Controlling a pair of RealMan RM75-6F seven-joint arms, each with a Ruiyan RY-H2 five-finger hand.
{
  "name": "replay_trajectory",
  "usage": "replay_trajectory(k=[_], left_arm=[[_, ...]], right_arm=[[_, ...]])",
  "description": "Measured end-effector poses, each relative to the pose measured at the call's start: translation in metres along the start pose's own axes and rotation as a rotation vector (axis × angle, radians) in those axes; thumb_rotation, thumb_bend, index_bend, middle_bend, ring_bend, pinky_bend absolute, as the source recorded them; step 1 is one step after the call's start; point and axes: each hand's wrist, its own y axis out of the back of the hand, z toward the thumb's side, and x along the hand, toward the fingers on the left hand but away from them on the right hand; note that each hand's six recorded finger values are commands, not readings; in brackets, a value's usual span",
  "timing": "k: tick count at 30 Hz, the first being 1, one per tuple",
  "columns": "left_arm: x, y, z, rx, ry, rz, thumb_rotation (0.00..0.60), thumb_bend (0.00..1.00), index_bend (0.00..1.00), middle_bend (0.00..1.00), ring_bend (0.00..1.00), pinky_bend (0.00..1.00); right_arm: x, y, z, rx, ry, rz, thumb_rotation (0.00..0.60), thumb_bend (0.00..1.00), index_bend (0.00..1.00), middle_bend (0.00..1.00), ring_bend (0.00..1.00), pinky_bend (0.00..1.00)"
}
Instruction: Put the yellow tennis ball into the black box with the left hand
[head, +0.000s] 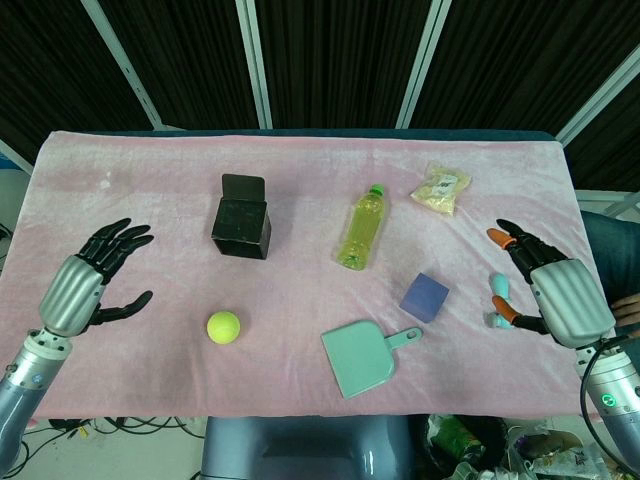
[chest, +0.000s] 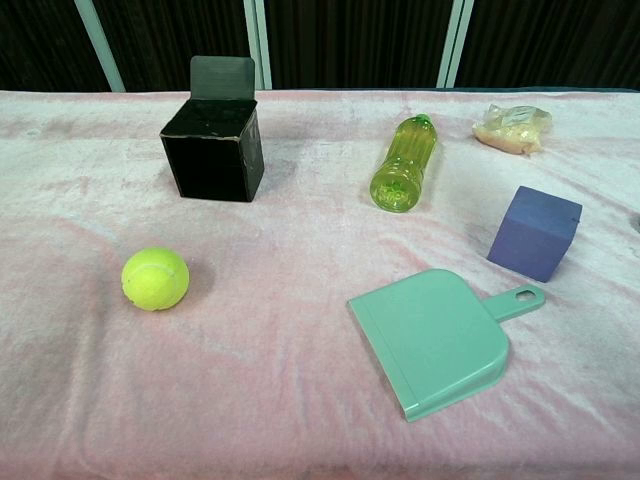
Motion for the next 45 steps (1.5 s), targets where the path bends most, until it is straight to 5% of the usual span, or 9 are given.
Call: replay_trajectory(k=[11, 27, 36, 45], left_arm=[[0.023, -0.025, 0.01, -0.095, -0.016, -0.054, 0.6, 0.27, 0.15, 0.13, 0.03, 0.14], [0.014, -0.02, -0.003, 0.051, 0.066, -0.041, 0.6, 0.27, 0.15, 0.13, 0.03, 0.1], [-0.019, -0.002, -0.014, 0.174, 0.195, -0.064, 0.6, 0.27, 0.13, 0.13, 0.03, 0.12], [-0.084, -0.003, -0.03, 0.178, 0.348, -0.163, 0.6, 0.27, 0.15, 0.14, 0.07, 0.23]], right_arm=[[0.0, -0.007, -0.016, -0.023, -0.053, -0.003, 0.6, 0.23, 0.12, 0.06, 0.16, 0.32], [0.011, -0.002, -0.025, 0.074, -0.099, -0.028, 0.6, 0.23, 0.11, 0.05, 0.16, 0.32], [0.041, -0.009, -0.036, 0.178, -0.196, -0.032, 0.6, 0.23, 0.1, 0.05, 0.16, 0.32], [0.102, -0.051, -0.06, 0.247, -0.302, 0.01, 0.6, 0.23, 0.1, 0.05, 0.16, 0.32]])
